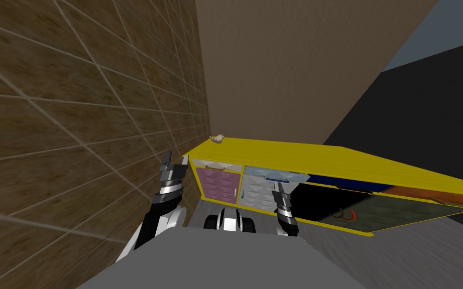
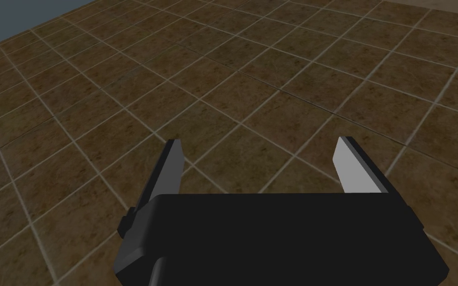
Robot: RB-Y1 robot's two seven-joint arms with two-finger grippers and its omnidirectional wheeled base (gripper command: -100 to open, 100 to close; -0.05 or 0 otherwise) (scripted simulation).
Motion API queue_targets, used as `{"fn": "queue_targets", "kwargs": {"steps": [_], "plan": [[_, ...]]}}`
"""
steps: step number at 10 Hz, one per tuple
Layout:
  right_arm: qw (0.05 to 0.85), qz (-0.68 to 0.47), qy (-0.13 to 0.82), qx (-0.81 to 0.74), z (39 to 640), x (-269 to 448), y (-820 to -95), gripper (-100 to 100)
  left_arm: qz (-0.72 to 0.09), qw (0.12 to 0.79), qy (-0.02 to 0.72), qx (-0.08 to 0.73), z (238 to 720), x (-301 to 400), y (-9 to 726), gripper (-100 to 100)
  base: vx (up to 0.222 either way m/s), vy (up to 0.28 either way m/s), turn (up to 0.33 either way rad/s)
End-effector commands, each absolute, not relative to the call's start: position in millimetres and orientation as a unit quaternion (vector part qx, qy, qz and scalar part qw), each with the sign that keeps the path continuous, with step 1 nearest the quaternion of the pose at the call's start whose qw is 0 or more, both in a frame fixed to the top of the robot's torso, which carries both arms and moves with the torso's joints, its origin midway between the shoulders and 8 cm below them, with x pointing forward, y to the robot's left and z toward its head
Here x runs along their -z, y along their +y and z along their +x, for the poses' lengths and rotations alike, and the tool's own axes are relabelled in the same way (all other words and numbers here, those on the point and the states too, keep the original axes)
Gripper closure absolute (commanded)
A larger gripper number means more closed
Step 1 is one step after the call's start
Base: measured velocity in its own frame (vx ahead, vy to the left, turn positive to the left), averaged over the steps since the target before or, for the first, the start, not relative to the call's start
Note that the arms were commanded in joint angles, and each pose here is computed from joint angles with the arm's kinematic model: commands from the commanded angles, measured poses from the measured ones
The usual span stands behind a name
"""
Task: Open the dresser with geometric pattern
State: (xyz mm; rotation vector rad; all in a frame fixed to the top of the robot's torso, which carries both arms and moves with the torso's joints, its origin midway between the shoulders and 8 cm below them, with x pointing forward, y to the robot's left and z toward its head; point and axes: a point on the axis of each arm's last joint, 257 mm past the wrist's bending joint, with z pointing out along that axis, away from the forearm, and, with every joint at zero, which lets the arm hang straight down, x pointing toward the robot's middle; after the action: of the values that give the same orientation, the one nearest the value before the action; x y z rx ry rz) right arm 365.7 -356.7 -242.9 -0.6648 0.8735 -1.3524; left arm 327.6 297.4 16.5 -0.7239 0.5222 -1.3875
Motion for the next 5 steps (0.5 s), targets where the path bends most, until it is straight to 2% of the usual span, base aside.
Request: {"fn": "queue_targets", "kwargs": {"steps": [1, 5], "plan": [[0.645, -0.293, 0.385, 0.592, 373.9, 237.5, -362.5, -100, -0.322, 0.679, 0.232, 0.618, 327.6, -16.5, 297.4, 0, 0.007, 0.029, -0.024], [0.647, -0.294, 0.383, 0.59, 392.4, 222.2, -377.5, -100, -0.322, 0.679, 0.232, 0.618, 327.6, -16.5, 297.3, 0, 0.006, 0.051, -0.024]]}}
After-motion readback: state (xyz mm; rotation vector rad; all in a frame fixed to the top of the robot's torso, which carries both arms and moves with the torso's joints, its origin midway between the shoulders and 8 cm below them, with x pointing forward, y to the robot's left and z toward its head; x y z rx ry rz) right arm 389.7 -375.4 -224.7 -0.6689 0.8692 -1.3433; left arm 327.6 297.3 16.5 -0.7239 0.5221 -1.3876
